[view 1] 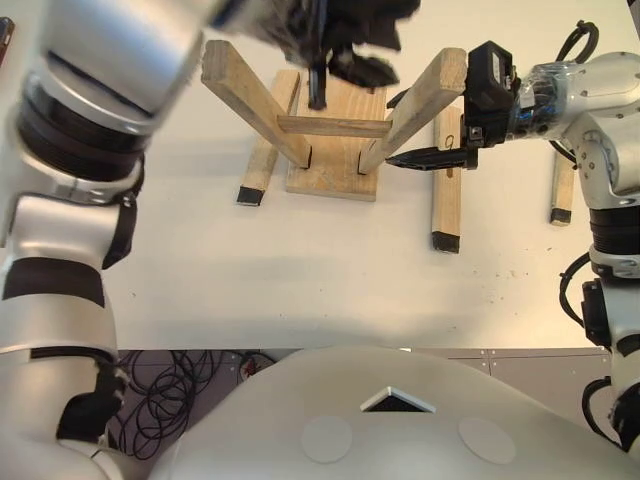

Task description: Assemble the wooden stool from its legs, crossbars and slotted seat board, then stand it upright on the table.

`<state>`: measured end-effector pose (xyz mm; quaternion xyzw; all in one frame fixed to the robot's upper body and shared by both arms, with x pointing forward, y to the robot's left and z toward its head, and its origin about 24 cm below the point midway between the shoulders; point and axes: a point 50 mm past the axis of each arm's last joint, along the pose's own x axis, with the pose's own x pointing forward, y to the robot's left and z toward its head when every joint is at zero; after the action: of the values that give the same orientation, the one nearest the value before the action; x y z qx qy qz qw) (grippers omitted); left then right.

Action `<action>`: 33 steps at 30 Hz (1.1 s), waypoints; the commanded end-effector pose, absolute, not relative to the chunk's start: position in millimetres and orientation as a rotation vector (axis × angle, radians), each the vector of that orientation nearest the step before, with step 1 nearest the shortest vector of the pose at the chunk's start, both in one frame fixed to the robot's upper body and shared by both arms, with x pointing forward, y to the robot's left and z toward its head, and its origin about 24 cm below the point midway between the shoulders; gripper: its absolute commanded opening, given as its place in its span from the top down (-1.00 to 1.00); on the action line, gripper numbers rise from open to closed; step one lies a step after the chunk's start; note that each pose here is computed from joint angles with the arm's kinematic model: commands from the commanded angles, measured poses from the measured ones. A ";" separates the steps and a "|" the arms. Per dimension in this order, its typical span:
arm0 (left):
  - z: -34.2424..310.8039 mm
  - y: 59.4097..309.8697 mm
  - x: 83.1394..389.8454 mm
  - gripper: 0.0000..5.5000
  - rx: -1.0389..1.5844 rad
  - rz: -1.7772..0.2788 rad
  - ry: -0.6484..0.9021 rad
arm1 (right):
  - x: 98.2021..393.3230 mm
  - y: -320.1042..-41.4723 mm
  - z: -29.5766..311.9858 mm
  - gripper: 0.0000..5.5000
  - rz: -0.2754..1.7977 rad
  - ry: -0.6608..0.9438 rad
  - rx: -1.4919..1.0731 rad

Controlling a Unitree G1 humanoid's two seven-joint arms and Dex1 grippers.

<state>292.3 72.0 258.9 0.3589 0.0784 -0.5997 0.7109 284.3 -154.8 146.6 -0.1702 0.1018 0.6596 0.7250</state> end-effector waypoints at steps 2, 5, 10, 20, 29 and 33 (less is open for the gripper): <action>291.7 90.0 311.7 0.49 0.635 -1.097 -0.022 | 303.0 -139.5 133.2 -0.28 1.253 0.162 -0.399; 292.2 119.9 334.1 0.49 0.511 -0.834 -0.142 | 306.6 -130.7 126.2 -0.28 1.163 0.108 -0.372; 229.4 216.3 350.3 0.77 0.333 -0.311 -0.059 | 290.9 -136.6 145.7 -0.29 1.126 -0.025 -0.214; 116.0 229.8 298.4 1.00 0.206 -0.225 0.260 | 275.4 -193.6 220.2 -0.17 0.825 -0.453 0.573; 127.5 168.7 297.5 1.00 0.093 -0.337 0.240 | 304.7 -122.0 152.5 0.32 0.433 -0.040 0.159; 143.6 134.1 310.4 1.00 0.012 -0.425 0.200 | 292.9 -67.1 143.3 0.55 0.603 -0.039 -0.015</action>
<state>300.1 167.7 124.1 0.0249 0.1356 -0.1495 0.9791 302.2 -103.0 143.0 0.0118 -0.0177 0.2255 0.9740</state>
